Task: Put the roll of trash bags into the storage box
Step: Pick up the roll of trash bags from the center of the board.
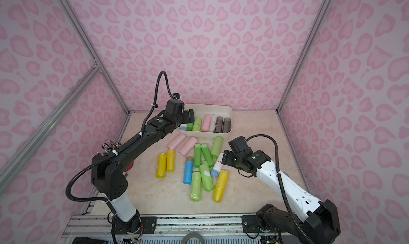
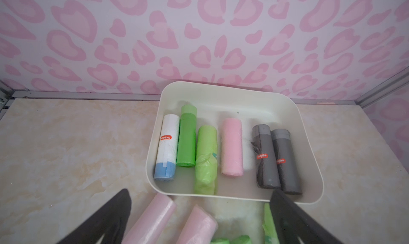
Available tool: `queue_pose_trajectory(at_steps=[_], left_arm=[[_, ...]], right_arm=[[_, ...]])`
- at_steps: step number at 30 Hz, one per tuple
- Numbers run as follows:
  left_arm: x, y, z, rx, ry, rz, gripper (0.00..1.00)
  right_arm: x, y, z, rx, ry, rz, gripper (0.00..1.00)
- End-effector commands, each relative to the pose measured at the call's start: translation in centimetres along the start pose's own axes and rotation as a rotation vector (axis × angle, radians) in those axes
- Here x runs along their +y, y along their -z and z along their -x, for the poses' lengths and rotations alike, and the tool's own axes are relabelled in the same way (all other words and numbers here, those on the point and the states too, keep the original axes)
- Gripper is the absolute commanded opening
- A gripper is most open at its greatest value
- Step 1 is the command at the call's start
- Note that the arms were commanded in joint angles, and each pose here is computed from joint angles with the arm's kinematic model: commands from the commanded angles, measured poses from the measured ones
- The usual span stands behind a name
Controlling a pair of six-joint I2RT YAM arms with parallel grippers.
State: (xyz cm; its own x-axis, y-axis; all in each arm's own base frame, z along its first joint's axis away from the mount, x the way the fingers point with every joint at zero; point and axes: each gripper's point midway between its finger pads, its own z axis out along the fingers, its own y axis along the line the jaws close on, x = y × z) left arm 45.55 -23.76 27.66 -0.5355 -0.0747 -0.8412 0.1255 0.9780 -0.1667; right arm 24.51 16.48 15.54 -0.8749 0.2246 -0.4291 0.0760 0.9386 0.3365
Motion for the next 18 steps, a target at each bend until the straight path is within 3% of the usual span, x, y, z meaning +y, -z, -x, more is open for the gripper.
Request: queue_pose_trajectory(at_steps=[1, 5, 9, 12, 17, 18], left_arm=[[-0.6, 2.9, 0.8, -0.048, 0.089, -0.086, 1.00], [0.4, 6.6, 0.7, -0.099, 0.141, -0.135, 1.00], [2.0, 8.2, -1.0, -0.084, 0.151, -0.136, 1.00], [2.7, 9.0, -2.0, -0.075, 0.153, -0.144, 1.00], [3.9, 9.6, -3.8, -0.056, 0.184, -0.163, 1.00], [4.0, 9.8, -4.0, -0.055, 0.187, -0.173, 1.00]], right_arm=[[-1.1, -0.2, -1.2, 0.006, -0.013, -0.057, 0.90], [-1.2, -0.9, -3.4, 0.055, -0.009, -0.067, 0.89], [-1.0, -1.3, -4.8, 0.080, 0.010, -0.100, 0.89], [-0.8, -1.6, -5.9, 0.090, 0.015, -0.117, 0.90], [-0.3, -2.5, -7.3, 0.116, 0.015, -0.132, 0.99], [-0.1, -2.8, -7.6, 0.122, 0.011, -0.128, 0.94]])
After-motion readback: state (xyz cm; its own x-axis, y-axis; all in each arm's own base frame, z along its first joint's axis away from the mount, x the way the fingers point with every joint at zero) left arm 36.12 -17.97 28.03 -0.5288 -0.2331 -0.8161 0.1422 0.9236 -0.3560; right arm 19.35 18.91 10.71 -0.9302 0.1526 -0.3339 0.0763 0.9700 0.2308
